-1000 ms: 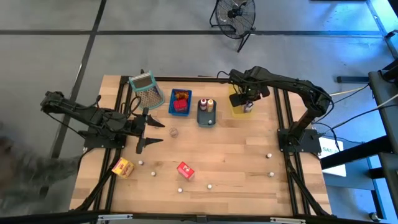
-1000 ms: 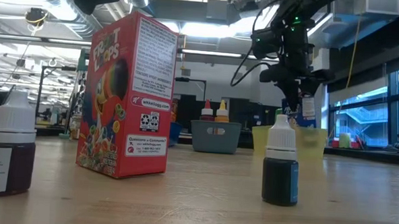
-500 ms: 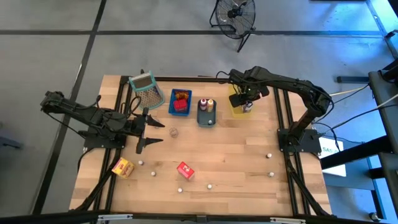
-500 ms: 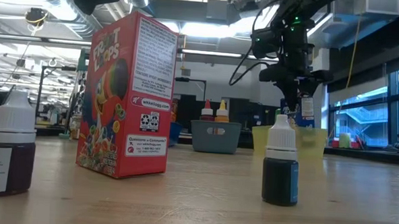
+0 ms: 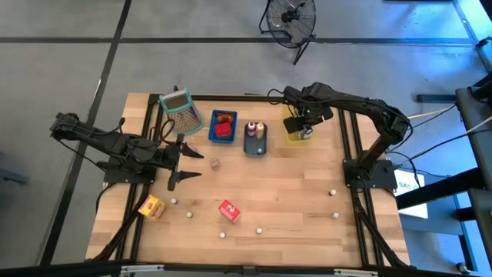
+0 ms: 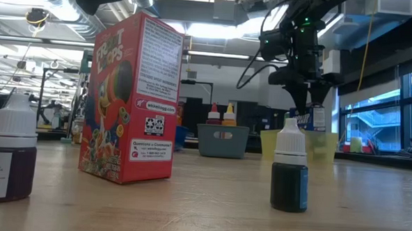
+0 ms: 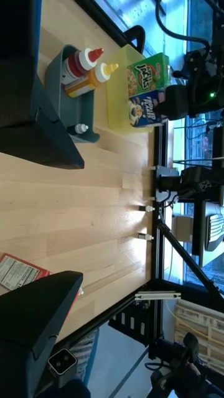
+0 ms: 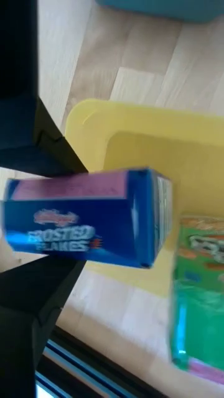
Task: Pick & Place Kitchen Items
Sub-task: Put the blue cereal box into the yellow bin, then put the brown seasoning bottle into the blue bin
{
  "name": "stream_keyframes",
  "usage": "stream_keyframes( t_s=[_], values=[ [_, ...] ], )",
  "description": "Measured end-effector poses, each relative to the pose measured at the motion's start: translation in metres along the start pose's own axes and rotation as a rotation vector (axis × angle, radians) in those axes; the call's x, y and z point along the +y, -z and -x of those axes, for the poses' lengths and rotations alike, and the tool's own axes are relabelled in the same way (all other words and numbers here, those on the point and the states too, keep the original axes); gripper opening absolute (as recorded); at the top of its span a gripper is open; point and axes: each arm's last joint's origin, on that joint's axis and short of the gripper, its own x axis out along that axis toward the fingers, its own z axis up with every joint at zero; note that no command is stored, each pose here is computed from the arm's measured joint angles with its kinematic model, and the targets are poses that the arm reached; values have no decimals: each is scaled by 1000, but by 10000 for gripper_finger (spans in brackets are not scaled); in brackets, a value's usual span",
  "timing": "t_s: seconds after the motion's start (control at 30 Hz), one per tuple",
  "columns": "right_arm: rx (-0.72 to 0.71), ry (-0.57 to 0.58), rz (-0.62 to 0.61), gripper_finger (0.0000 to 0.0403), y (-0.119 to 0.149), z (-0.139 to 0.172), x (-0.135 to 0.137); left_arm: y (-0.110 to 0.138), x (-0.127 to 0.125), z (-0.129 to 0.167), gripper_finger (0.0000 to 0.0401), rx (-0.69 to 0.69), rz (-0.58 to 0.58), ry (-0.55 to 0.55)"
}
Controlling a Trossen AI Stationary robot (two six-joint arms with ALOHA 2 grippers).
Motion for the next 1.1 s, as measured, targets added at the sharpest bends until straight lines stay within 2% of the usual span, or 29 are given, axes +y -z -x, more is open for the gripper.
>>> stream_keyframes(
  t_s=[0.17, 0.8, 1.1],
  values=[
    [15, 13, -26, 220, 0, -8, -4, 0, 0, 0, 278, 0, 0, 0],
    [12, 8, -43, 218, -1, -4, -7, 0, 0, 0, 278, 1, 0, 0],
    [-42, -34, -42, 218, -1, 27, -7, 0, 0, 0, 278, 0, 0, 0]
  ],
)
